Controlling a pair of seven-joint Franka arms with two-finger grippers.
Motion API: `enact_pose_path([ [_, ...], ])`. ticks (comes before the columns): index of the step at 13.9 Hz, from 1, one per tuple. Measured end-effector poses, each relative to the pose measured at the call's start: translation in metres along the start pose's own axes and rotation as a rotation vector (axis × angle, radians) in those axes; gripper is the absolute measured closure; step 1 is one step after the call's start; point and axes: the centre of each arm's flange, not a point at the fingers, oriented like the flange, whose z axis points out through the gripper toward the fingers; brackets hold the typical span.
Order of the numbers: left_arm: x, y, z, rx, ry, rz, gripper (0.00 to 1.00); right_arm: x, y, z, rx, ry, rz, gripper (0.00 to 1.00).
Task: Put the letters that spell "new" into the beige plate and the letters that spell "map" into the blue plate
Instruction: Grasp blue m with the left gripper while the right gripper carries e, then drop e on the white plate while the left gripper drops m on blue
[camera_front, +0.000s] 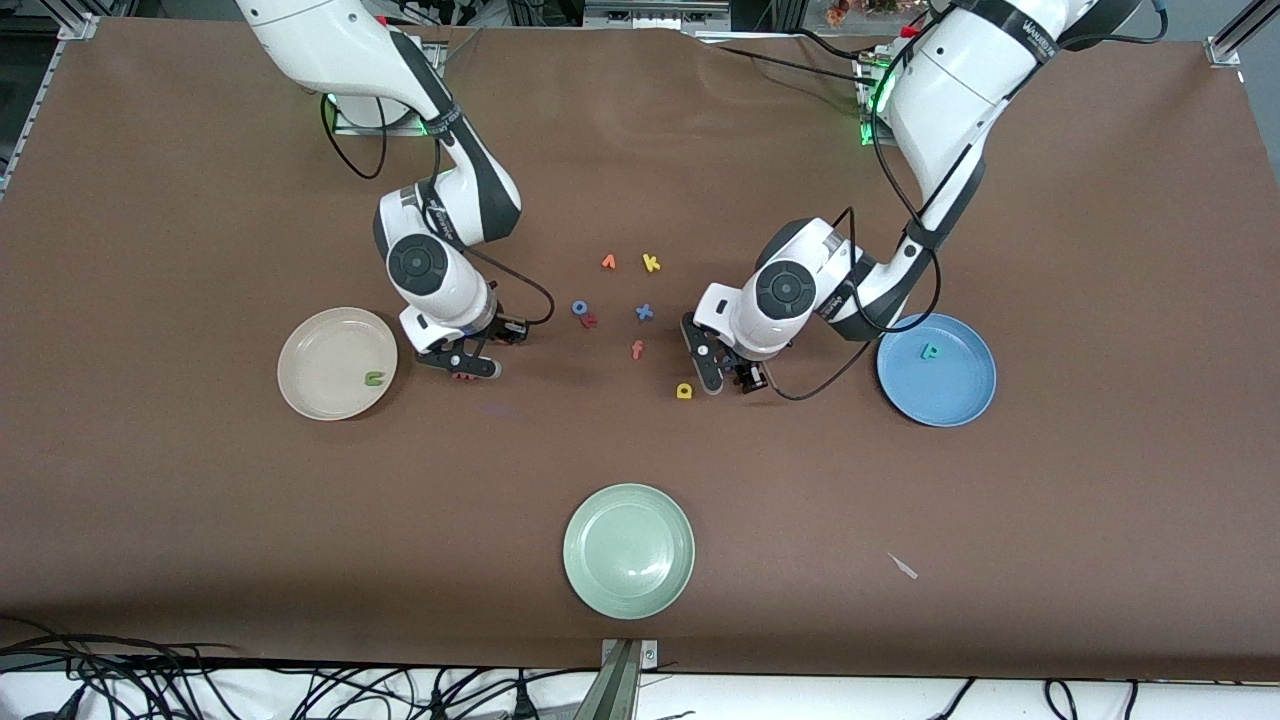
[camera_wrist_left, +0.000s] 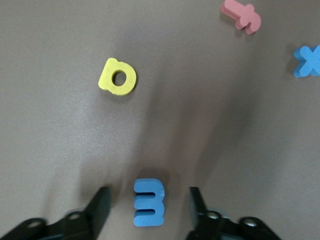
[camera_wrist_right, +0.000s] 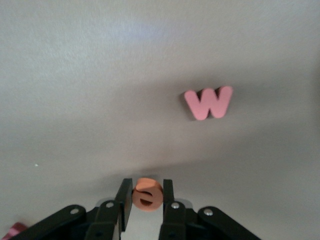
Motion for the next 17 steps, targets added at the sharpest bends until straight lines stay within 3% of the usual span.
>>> enact_pose_path([
  [2, 0.000, -0.002, -0.001, 0.011, 0.000, 0.010, 0.58, 0.019, 0.008, -0.024, -0.026, -0.033, -0.022, 0.71],
  [4, 0.000, -0.002, -0.002, 0.016, -0.001, 0.014, 0.73, 0.038, 0.029, -0.038, -0.047, -0.048, -0.074, 0.71],
  [10, -0.001, -0.004, -0.005, 0.012, -0.013, 0.014, 0.73, 0.091, 0.131, -0.058, -0.092, -0.057, -0.313, 0.71],
  [14, -0.015, -0.014, -0.049, -0.015, -0.129, 0.000, 0.73, 0.107, 0.177, -0.052, -0.098, -0.078, -0.391, 0.71],
  [16, -0.031, -0.019, -0.081, -0.029, -0.193, 0.027, 0.73, 0.112, 0.189, -0.043, -0.101, -0.092, -0.398, 0.67],
  [17, -0.042, -0.025, -0.094, -0.041, -0.218, 0.056, 0.73, 0.112, 0.189, -0.042, -0.102, -0.094, -0.398, 0.58],
])
